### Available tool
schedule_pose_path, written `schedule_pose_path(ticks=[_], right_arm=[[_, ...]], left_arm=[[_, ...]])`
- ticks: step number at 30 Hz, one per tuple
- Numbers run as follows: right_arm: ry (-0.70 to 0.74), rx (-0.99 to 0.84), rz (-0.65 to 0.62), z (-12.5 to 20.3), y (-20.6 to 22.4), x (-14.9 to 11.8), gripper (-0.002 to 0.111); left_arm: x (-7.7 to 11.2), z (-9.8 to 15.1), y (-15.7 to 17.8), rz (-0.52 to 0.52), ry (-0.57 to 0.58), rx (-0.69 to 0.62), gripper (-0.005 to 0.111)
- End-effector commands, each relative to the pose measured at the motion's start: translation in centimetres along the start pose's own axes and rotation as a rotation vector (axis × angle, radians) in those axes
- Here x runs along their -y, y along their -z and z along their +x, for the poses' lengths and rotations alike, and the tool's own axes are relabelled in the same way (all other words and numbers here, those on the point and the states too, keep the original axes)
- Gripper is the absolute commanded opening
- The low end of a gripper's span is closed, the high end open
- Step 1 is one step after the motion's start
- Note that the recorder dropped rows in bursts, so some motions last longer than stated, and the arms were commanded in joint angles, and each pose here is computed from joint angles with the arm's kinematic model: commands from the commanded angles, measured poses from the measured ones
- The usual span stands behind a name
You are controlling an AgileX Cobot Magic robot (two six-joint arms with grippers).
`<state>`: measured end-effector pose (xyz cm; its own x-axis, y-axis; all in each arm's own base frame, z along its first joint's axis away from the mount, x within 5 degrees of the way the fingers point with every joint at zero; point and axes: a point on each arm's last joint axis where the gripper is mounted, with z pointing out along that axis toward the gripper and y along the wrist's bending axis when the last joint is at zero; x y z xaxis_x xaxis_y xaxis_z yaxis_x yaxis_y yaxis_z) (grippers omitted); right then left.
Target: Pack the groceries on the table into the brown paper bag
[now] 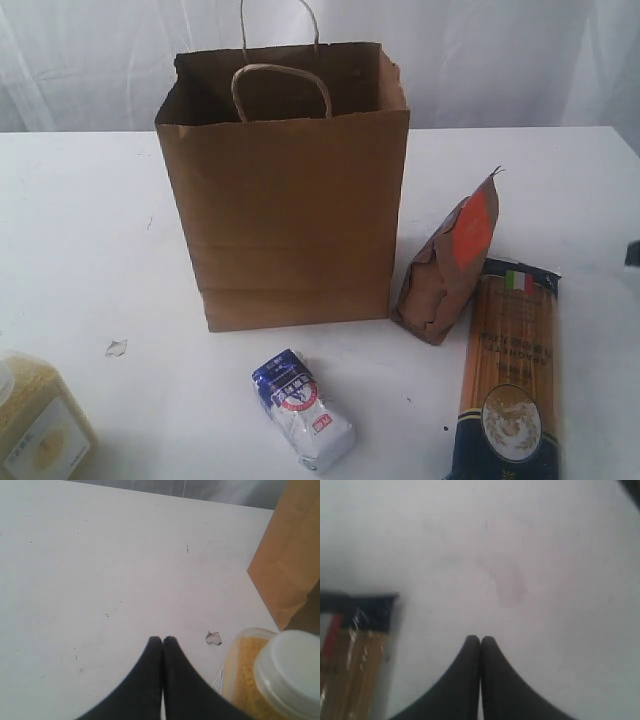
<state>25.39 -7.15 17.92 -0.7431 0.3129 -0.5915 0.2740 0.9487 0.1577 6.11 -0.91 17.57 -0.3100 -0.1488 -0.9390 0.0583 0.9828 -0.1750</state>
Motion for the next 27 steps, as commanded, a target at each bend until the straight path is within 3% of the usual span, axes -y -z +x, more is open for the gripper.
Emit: schedule_pose_path(ticks=[1, 5, 12, 20, 22, 27], right_arm=[[-0.003, -0.298, 0.031, 3.1, -0.8, 1.6, 0.000], [0.005, -0.419, 0.108, 3.2, 0.1, 2.2, 0.000], [0.059, -0.403, 0.058, -0.4, 5.1, 0.8, 0.000], [0.267, -0.340, -0.287, -4.1, 10.4, -6.7, 0.000], [0.323, -0.304, -0.315, -5.1, 10.7, -8.4, 0.000], [0.307, -0.205, -0.343, -7.9, 10.1, -11.7, 0.000]], left_arm=[[0.0, 0.1, 0.0, 0.009, 0.009, -0.003, 0.000], [0.0, 0.1, 0.0, 0.009, 0.009, -0.003, 0.000], [0.0, 0.1, 0.0, 0.009, 0.009, -0.003, 0.000], [0.0, 0.1, 0.0, 0.009, 0.009, -0.003, 0.000], [0.0, 0.1, 0.0, 0.009, 0.009, -0.003, 0.000], [0.0, 0.1, 0.0, 0.009, 0.009, -0.003, 0.000]])
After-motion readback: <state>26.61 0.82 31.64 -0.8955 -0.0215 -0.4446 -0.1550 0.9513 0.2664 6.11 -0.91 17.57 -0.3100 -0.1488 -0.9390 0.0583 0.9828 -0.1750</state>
